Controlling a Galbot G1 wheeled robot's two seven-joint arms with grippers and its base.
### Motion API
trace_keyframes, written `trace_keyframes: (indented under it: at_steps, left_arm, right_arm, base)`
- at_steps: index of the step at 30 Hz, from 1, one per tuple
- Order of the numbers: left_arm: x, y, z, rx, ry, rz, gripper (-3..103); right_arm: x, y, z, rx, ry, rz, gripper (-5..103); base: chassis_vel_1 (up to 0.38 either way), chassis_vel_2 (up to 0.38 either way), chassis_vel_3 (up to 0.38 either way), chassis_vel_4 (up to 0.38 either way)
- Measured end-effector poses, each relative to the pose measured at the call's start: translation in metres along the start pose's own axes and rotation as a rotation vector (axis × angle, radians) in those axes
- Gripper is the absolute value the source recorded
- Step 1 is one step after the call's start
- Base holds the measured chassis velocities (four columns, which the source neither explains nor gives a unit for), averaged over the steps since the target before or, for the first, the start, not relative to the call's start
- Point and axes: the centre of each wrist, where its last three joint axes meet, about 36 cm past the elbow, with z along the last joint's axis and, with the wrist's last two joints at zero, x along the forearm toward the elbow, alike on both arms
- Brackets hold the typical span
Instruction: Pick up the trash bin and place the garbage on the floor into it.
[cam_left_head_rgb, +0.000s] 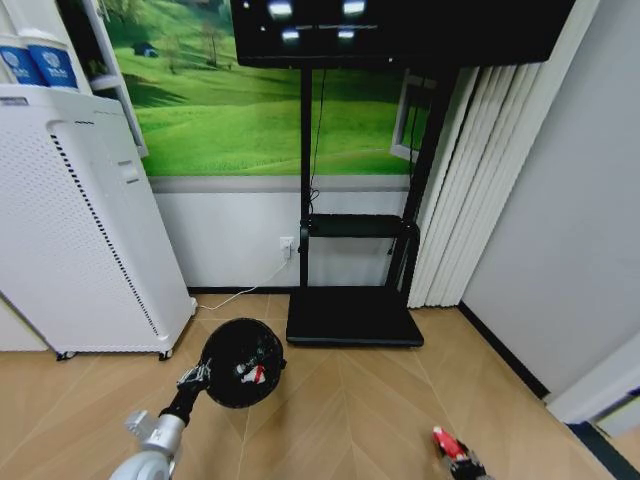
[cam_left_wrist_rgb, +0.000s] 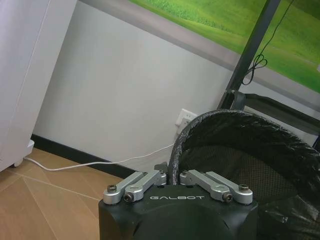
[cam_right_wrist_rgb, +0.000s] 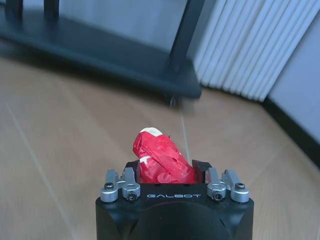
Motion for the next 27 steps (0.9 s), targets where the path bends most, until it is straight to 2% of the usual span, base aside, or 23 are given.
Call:
trace_keyframes:
  at_steps: [2,5,11,12,13,15,16,18,19,21,22,25,27]
  left_arm:
    - [-0.001,0.0,0.001,-0.003,0.005,0.002,6]
    - [-0.003,0.005,0.003,-0.023,0.038,0.01,6]
    - [-0.003,0.01,0.005,-0.048,0.069,0.023,6]
    - [-0.004,0.014,0.006,-0.069,0.096,0.038,6]
    - [-0.004,0.014,0.006,-0.069,0.096,0.038,6]
    - [-0.013,0.014,0.009,-0.067,0.167,0.079,6]
    - [-0.013,0.014,0.009,-0.067,0.167,0.079,6]
    - [-0.029,0.006,0.007,-0.063,0.215,0.151,6]
    - [-0.029,0.006,0.007,-0.063,0.215,0.151,6]
    - [-0.035,-0.006,0.005,-0.044,0.268,0.219,6]
    - [-0.035,-0.006,0.005,-0.044,0.268,0.219,6]
    - [-0.032,-0.01,0.009,-0.059,0.348,0.303,6]
    - [-0.032,-0.011,0.01,-0.064,0.363,0.317,6]
  right_arm:
    - [0.007,0.002,-0.015,-0.005,-0.043,-0.003,56]
    - [0.025,0.02,-0.065,-0.029,-0.186,-0.054,56]
    - [0.035,0.038,-0.103,-0.066,-0.271,-0.106,56]
    - [0.042,0.053,-0.131,-0.081,-0.331,-0.15,56]
    - [0.042,0.053,-0.131,-0.081,-0.331,-0.15,56]
    - [0.066,0.076,-0.18,-0.086,-0.438,-0.224,56]
    - [0.066,0.076,-0.18,-0.086,-0.438,-0.224,56]
    - [0.104,0.096,-0.223,-0.074,-0.532,-0.325,56]
    - [0.104,0.096,-0.223,-0.074,-0.532,-0.325,56]
    - [0.129,0.109,-0.238,-0.058,-0.602,-0.436,56]
    - [0.129,0.109,-0.238,-0.058,-0.602,-0.436,56]
    - [0.138,0.125,-0.239,-0.031,-0.657,-0.53,56]
    - [0.139,0.129,-0.239,-0.029,-0.665,-0.549,56]
  base:
    - [0.0,0.0,0.0,0.0]
    - [0.0,0.0,0.0,0.0]
    - [0.0,0.0,0.0,0.0]
    - [0.0,0.0,0.0,0.0]
    - [0.0,0.0,0.0,0.0]
    - [0.0,0.0,0.0,0.0]
    - [0.0,0.0,0.0,0.0]
    - [0.0,0.0,0.0,0.0]
    - [0.0,0.0,0.0,0.0]
    - [0.0,0.0,0.0,0.0]
    - [0.0,0.0,0.0,0.0]
    - [0.0,0.0,0.0,0.0]
    - [0.0,0.0,0.0,0.0]
